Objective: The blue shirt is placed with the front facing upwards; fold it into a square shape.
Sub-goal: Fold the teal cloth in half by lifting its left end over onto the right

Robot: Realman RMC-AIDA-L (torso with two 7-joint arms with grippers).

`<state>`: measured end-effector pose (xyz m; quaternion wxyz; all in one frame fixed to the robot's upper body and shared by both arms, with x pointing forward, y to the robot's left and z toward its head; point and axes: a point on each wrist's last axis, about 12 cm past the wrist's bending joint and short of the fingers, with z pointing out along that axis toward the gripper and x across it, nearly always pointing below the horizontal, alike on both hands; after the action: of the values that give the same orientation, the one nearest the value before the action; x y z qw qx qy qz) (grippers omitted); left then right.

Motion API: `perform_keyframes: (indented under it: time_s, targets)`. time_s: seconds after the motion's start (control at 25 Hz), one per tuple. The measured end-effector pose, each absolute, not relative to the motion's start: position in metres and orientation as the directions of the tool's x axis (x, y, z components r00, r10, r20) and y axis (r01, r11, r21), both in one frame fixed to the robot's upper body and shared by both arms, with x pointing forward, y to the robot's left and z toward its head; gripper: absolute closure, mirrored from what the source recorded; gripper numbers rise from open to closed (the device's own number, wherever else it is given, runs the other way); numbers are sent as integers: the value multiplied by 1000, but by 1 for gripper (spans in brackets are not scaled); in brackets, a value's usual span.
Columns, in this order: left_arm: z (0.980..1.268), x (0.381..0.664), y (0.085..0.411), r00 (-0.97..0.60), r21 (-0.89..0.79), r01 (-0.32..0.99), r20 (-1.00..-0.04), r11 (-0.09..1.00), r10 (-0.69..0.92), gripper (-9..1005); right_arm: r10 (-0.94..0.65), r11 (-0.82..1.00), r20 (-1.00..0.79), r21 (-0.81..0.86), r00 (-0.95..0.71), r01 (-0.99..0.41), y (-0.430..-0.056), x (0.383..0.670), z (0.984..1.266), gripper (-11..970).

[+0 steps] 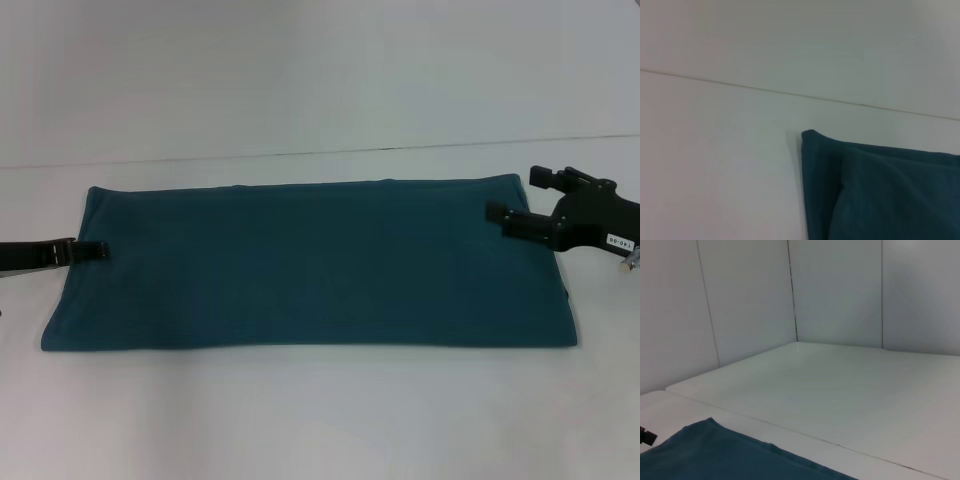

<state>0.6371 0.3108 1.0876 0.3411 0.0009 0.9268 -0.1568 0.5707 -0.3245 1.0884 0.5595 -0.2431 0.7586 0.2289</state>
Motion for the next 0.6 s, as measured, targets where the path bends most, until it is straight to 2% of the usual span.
perform_keyframes:
  time_s: [0.6]
  targets:
    - [1077, 637, 307, -767, -269, 89, -633, 959, -107, 162, -107, 772, -960, 84, -259, -630, -323, 570, 1088, 15]
